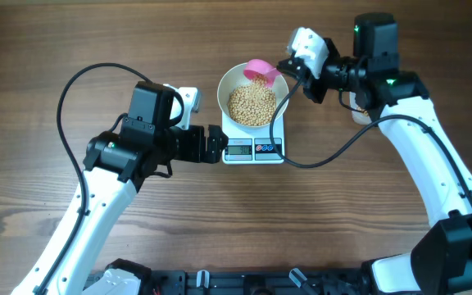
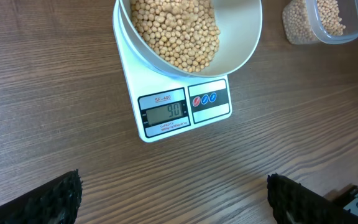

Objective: Scoop item into bowl and weigh 150g on scale

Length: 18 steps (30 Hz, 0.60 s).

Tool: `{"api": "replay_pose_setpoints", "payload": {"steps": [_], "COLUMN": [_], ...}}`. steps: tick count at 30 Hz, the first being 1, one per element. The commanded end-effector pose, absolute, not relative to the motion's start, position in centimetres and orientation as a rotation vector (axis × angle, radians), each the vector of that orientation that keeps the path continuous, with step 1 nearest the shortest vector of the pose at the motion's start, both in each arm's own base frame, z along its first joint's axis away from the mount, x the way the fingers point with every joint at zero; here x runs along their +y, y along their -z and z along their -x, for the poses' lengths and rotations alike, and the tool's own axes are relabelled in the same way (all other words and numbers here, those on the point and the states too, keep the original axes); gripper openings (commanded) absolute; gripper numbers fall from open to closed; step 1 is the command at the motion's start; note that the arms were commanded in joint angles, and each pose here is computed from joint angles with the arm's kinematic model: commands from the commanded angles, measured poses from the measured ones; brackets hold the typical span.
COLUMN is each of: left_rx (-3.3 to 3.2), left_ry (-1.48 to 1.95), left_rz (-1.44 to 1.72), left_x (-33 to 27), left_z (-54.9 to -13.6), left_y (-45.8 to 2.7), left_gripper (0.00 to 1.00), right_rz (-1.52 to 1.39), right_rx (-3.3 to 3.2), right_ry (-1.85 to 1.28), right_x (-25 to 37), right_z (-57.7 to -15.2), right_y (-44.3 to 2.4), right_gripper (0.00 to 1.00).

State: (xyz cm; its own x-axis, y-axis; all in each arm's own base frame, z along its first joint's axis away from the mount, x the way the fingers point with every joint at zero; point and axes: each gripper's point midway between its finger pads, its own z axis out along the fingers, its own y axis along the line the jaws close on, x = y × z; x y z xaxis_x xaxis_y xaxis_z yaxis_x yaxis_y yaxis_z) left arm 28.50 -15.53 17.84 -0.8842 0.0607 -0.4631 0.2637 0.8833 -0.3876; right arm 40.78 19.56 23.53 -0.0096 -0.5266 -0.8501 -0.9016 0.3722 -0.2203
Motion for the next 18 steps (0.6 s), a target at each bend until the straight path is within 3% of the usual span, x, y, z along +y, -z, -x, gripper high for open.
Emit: {"api": "replay_pose_setpoints", "payload": {"steps": [1,8,18], "left_rx": [2.607,2.607,2.607], "left_ry": [0.633,0.633,0.633], "left_rz": [-0.267,-0.267,-0.267], "left_x": [-15.8,-15.8,-15.8], "left_z": [-28.3,-28.3,-28.3], "left_y": [-17.6,-17.6,-17.6], "left_gripper": [1.0,1.0,1.0], "right_rz": [1.354,1.488,1.503], "right_rx": [1.575,1.539,1.527], "right_ry": [-0.418,-0.176,-0.167], "right_x": [20.5,21.9,23.1], "right_z": [-40.3,-40.6,-40.2], "right_y": [-25.0,-23.8,-23.8], "right_gripper": [0.04,0.04,0.04]}}
